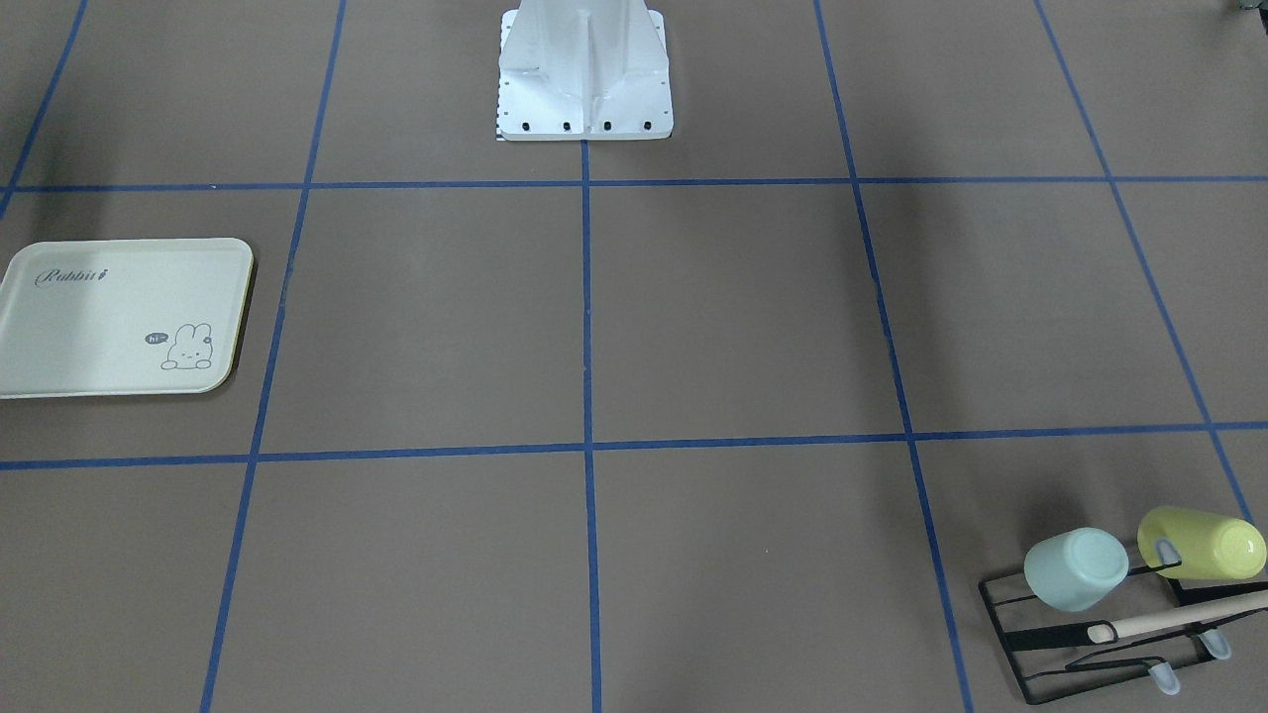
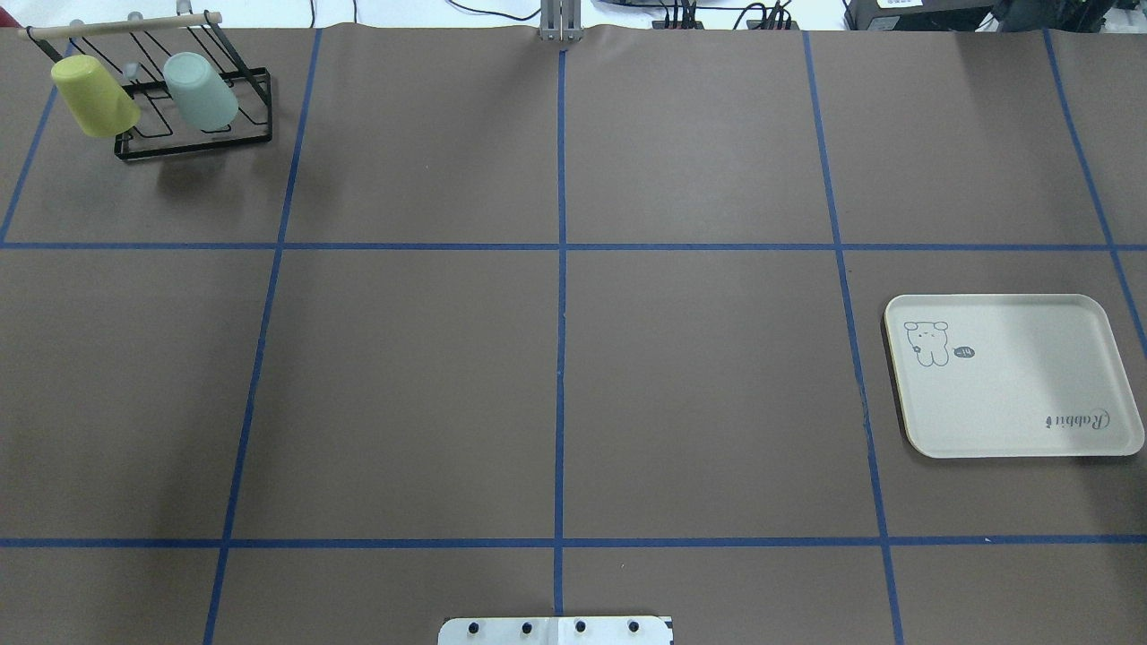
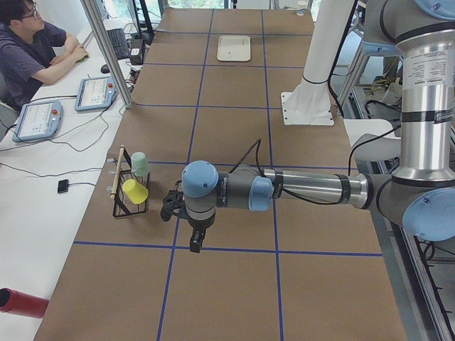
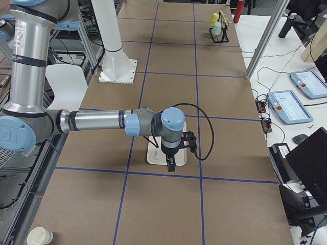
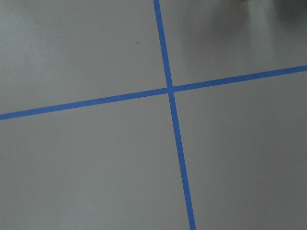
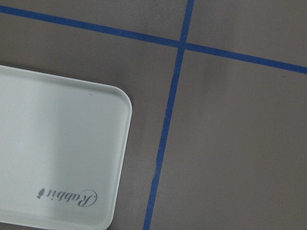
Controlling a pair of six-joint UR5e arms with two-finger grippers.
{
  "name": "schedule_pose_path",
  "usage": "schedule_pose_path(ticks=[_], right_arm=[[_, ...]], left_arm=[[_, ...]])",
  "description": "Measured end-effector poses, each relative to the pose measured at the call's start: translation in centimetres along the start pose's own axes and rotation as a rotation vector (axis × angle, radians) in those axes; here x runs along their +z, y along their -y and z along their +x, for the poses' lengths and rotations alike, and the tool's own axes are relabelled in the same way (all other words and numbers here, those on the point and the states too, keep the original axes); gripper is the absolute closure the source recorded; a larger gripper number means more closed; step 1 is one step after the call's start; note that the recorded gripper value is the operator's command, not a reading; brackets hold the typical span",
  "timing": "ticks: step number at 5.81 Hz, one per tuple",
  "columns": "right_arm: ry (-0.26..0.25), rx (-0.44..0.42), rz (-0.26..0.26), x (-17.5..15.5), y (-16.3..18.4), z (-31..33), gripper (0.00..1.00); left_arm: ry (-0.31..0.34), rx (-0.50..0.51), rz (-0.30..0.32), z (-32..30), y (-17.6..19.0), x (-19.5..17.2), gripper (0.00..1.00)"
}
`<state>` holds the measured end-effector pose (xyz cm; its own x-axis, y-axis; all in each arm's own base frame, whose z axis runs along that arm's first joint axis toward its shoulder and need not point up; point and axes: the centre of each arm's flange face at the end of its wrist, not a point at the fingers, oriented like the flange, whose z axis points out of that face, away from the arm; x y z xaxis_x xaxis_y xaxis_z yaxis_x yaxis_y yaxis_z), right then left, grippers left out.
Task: Left arm grabs green cup and hands to right arm on tray
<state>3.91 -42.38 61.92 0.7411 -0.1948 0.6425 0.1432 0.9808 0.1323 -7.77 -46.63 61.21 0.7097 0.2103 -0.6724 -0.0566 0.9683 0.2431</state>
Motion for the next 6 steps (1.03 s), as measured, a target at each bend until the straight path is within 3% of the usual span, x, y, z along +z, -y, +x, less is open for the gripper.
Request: schedule_pose_path(ticks=[2,3,5,6], right_arm=[[0.0,-0.103,0.097,-0.4,1.5,-1.6,0.0],[0.005,-0.141,0.132,-0.6,3.4,-3.5,0.0],[-0.009,-0.144,0.15,-0.2,7.5,-8.0,0.0],[-0.004,-0.124,0.158,-0.3,8.7,-9.5,0.0]], left_arm=[[-0.032,0.069,0.116,3.2,4.5,-1.4,0.0],[-0.072,0.05,0.137,4.4,5.6,-1.7,0.0],[-0.133,0.106,0.144,9.9,11.5,-1.7,0.0],[-0.154,0.086,0.167,12.9,14.8,-2.6,0.0]])
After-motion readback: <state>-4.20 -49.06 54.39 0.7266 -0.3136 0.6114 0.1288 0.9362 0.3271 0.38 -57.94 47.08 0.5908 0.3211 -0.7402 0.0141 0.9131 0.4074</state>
